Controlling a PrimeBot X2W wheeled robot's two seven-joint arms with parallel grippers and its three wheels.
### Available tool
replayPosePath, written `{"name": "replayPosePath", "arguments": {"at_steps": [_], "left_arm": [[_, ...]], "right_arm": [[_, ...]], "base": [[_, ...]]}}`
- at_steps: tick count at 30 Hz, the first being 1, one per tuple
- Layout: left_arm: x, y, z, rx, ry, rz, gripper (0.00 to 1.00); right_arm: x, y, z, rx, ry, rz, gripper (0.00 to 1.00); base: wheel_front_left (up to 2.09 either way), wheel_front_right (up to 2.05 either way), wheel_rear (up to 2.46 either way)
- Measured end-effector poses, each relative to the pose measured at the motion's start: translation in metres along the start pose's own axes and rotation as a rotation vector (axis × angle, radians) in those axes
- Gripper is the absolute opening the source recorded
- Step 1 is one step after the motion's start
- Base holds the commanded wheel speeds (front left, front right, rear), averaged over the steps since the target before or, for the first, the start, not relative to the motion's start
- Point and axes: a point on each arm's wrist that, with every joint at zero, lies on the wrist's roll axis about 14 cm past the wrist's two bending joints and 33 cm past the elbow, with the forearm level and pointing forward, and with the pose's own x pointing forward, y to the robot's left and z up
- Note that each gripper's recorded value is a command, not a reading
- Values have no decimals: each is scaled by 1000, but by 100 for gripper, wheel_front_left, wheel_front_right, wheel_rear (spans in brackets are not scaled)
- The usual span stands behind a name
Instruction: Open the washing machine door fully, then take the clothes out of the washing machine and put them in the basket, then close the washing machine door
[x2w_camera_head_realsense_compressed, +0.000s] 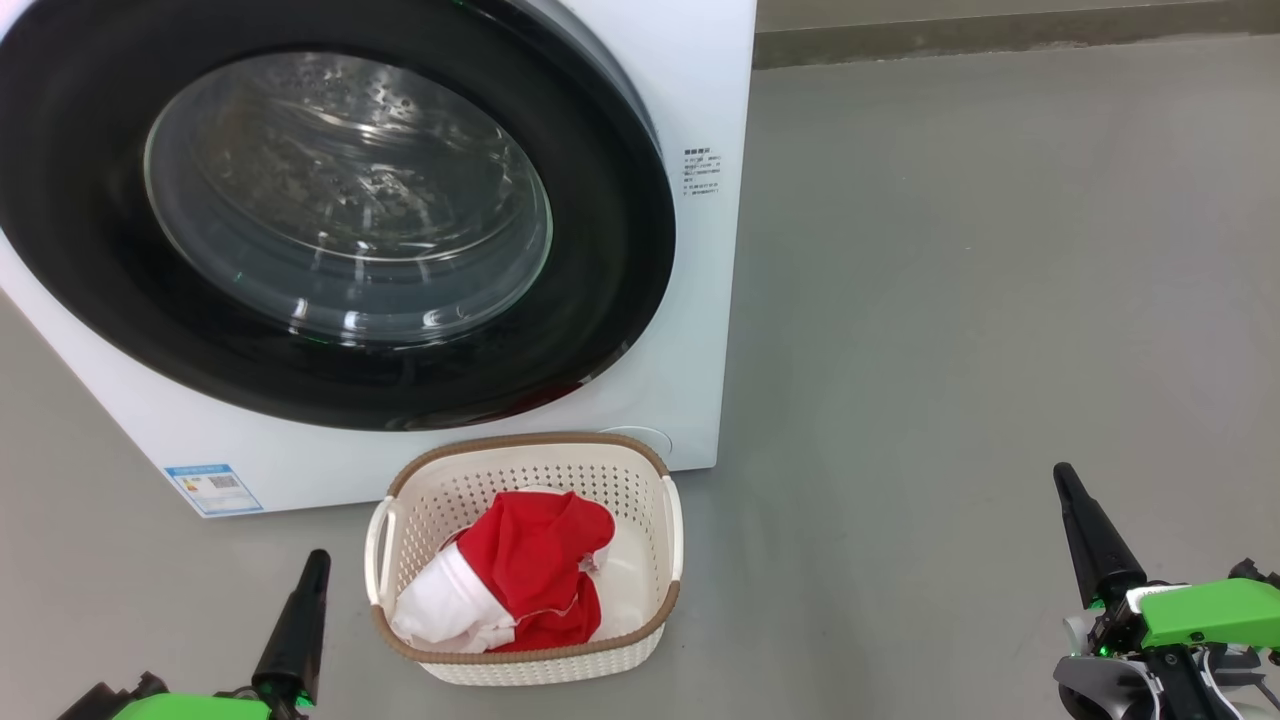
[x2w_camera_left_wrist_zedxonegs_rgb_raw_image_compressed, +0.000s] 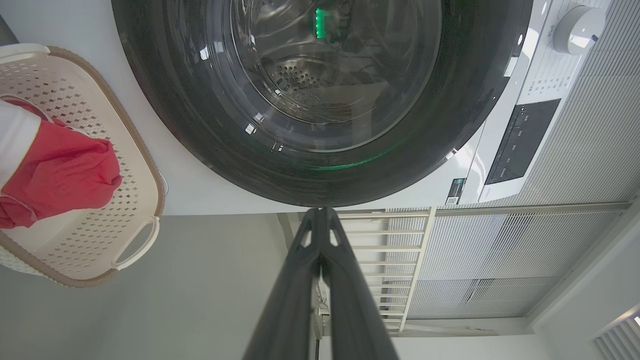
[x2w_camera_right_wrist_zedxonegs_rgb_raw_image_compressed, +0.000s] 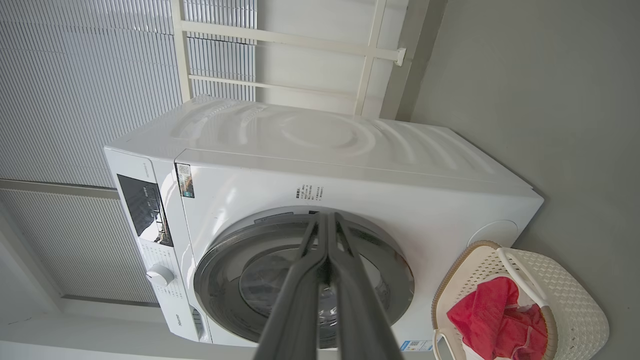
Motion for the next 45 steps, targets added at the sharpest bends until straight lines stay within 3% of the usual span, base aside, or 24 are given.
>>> {"name": "replayPosePath", "arguments": {"at_steps": [45], "left_arm": [[0,0,0,0,0,0,0]], "right_arm": [[0,0,0,0,0,0,0]], "base": [[0,0,0]]}}
